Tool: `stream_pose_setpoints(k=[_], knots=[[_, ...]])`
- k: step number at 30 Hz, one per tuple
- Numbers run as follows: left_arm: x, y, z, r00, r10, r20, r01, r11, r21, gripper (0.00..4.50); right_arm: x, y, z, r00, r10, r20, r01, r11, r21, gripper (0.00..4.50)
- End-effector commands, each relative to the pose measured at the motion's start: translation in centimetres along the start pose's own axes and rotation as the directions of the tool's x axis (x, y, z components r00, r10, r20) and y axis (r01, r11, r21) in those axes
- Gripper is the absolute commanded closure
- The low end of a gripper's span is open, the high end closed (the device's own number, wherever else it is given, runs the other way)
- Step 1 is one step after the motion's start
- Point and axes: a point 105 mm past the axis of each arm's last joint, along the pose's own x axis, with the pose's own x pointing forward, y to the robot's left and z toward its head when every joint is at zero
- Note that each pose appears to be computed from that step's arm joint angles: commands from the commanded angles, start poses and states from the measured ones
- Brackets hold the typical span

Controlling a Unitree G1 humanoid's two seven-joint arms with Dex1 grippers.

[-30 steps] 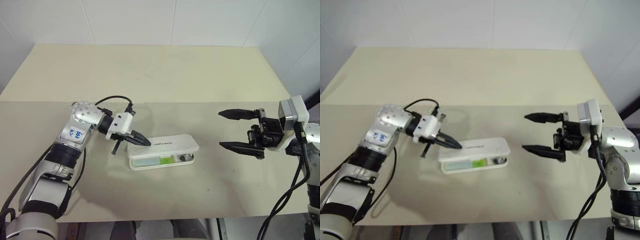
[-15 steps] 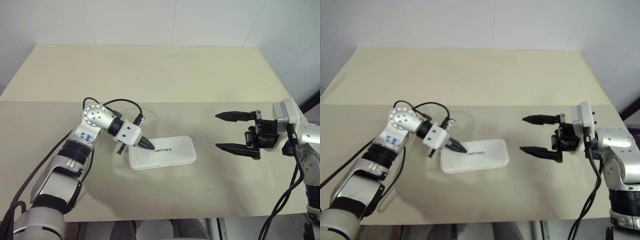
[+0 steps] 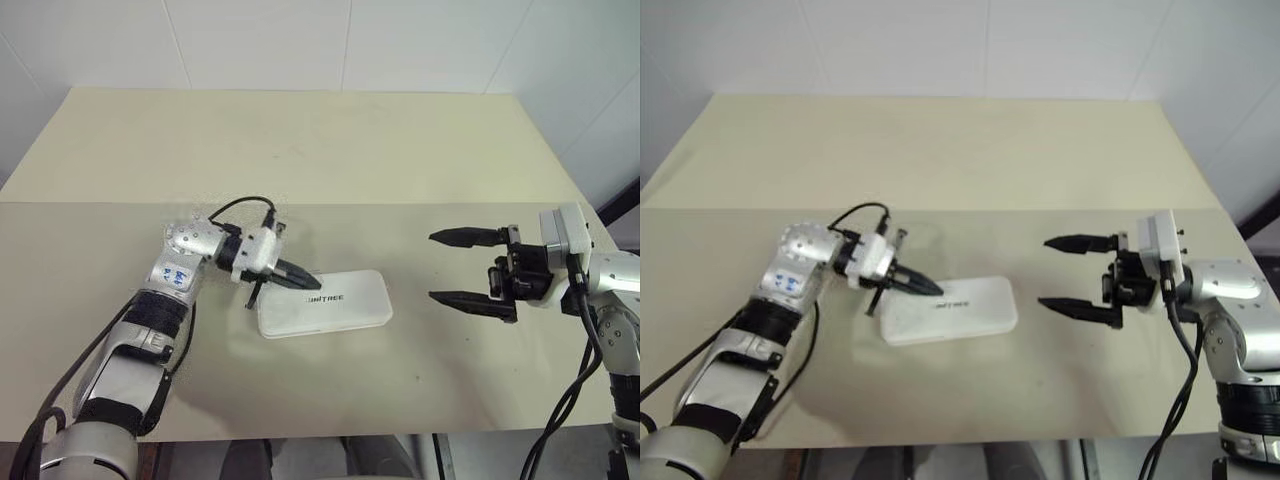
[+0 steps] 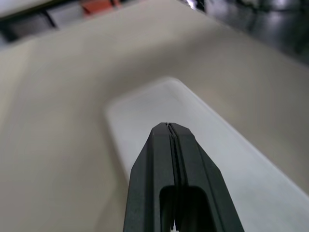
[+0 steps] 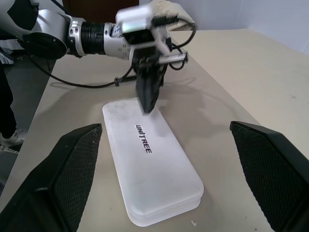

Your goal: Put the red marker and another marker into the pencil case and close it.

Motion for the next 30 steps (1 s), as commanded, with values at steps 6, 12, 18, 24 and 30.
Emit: stream_pose_setpoints(k=[6, 12, 18, 24, 30], knots=[[-3.8, -0.9, 0.8, 0.987, 0.158, 0.012, -0.155, 0.981, -0.114, 4.10, -1.0, 0.0, 0.8, 0.999, -0.038, -0.008, 0.037, 0.998, -0.047, 0.00], [-6.6, -2.6, 0.7, 0.987, 0.151, -0.055, -0.159, 0.970, -0.182, 2.22, -1.5, -0.3, 0.8, 0.999, -0.046, -0.020, 0.045, 0.998, -0.050, 0.00], [-8.1, -3.2, 0.7, 0.979, 0.175, -0.109, -0.194, 0.959, -0.206, 0.25, -2.0, -0.6, 0.7, 0.998, -0.056, -0.028, 0.055, 0.997, -0.056, 0.00], [-8.9, -3.7, 0.8, 0.972, 0.192, -0.136, -0.219, 0.950, -0.223, 0.03, -2.8, -1.1, 0.6, 0.994, -0.097, -0.043, 0.094, 0.994, -0.059, 0.00], [-10.2, -2.8, 0.2, 0.964, 0.195, -0.180, -0.232, 0.947, -0.220, 0.03, -3.1, -1.4, 1.2, 0.992, -0.110, -0.054, 0.106, 0.992, -0.074, 0.00]])
